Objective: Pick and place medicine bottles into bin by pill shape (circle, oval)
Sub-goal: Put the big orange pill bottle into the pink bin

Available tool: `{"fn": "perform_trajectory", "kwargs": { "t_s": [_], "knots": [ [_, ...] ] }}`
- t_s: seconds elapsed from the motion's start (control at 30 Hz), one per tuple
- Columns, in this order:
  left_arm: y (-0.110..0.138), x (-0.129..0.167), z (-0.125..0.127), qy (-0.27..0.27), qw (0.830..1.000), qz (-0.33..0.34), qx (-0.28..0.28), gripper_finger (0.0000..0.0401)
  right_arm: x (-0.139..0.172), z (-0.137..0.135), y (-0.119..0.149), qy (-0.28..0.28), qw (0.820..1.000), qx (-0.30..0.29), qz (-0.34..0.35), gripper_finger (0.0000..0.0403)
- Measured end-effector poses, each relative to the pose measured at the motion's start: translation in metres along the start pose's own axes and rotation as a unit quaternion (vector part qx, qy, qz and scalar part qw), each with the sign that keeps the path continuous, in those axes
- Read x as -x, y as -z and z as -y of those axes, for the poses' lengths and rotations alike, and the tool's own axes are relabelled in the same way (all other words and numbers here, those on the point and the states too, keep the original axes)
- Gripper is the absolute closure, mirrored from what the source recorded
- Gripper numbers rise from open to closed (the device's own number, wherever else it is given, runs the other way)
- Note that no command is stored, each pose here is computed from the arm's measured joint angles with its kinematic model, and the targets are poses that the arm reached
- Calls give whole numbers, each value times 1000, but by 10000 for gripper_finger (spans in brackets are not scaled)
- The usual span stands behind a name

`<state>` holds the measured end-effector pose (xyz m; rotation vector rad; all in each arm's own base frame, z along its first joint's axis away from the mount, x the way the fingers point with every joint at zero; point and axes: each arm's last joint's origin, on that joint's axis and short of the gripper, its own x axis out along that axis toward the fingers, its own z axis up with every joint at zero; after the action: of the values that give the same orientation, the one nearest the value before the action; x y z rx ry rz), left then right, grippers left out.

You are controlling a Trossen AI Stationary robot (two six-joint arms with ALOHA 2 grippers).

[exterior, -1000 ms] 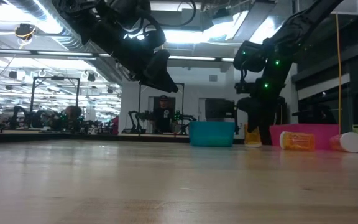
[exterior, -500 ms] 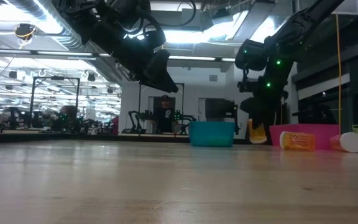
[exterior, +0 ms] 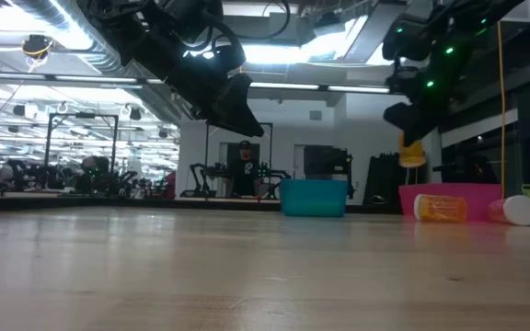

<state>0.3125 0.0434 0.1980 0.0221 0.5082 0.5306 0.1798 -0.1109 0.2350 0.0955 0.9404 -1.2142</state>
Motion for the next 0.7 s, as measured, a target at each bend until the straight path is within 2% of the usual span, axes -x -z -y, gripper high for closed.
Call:
{"fn": "perform_trajectory", "kwargs": {
  "t_s": [0.2, 0.37, 0.7],
  "knots": [
    [0, 0, 0, 0, 1000, 0, 0, 238, 9, 18, 19, 42, 996, -50, -63, 228],
    [-1, 0, 0, 0, 1000, 4, 2, 238, 4, 22, 22, 64, 991, -77, -88, 228],
    [-2, 0, 0, 1, 1000, 10, 4, 238, -28, 14, 23, 113, 982, -55, -144, 228]
  ]
}}
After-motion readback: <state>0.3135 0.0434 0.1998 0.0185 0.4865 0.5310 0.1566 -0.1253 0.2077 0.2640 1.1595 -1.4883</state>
